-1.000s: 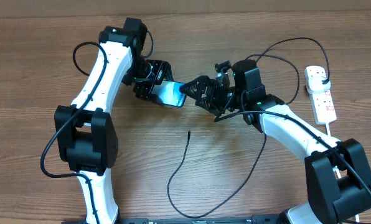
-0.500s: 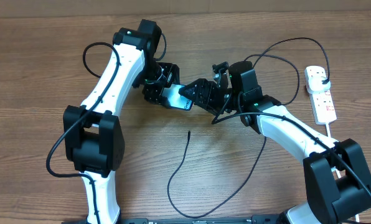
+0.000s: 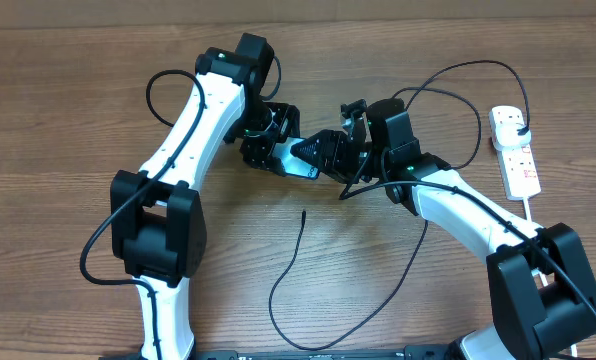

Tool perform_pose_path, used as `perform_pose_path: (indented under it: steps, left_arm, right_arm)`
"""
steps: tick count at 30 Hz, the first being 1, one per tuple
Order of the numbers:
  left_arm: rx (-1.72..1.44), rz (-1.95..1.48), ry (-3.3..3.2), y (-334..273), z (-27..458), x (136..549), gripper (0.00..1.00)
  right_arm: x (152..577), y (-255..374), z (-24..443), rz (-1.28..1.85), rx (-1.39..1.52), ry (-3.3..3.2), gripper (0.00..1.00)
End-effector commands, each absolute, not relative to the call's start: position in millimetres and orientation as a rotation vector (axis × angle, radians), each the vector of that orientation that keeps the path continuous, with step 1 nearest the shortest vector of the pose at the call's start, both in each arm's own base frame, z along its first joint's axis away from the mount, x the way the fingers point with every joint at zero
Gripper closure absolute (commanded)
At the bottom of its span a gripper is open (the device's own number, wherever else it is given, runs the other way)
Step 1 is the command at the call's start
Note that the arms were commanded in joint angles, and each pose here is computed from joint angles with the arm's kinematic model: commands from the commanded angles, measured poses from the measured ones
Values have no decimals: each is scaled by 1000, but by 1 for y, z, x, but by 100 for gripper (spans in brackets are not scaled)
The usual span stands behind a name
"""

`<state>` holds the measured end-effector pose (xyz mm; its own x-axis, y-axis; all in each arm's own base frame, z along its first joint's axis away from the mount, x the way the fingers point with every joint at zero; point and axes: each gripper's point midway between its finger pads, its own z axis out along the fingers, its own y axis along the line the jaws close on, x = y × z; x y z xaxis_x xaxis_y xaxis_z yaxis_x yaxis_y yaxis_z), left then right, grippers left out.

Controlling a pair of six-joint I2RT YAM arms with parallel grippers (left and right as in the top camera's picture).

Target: Plug charger to phone and switch on socket

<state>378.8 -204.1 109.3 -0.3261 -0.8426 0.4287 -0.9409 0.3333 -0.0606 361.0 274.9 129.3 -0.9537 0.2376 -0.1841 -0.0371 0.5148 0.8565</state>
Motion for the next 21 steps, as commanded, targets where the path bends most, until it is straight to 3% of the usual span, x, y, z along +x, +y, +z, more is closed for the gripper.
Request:
perform_pose_path:
  steps: [1, 16, 21]
  left_arm:
    - [1577, 494, -2236, -220, 123, 378, 96]
    - [1557, 524, -2188, -232, 128, 373, 96]
    - [1557, 524, -2187, -235, 127, 373, 96]
  right_arm:
    - [364, 278, 134, 1413, 151, 2466, 44]
    - [365, 272, 125, 1358, 198, 2495, 53]
    - [364, 272, 124, 1356, 201, 2502, 62]
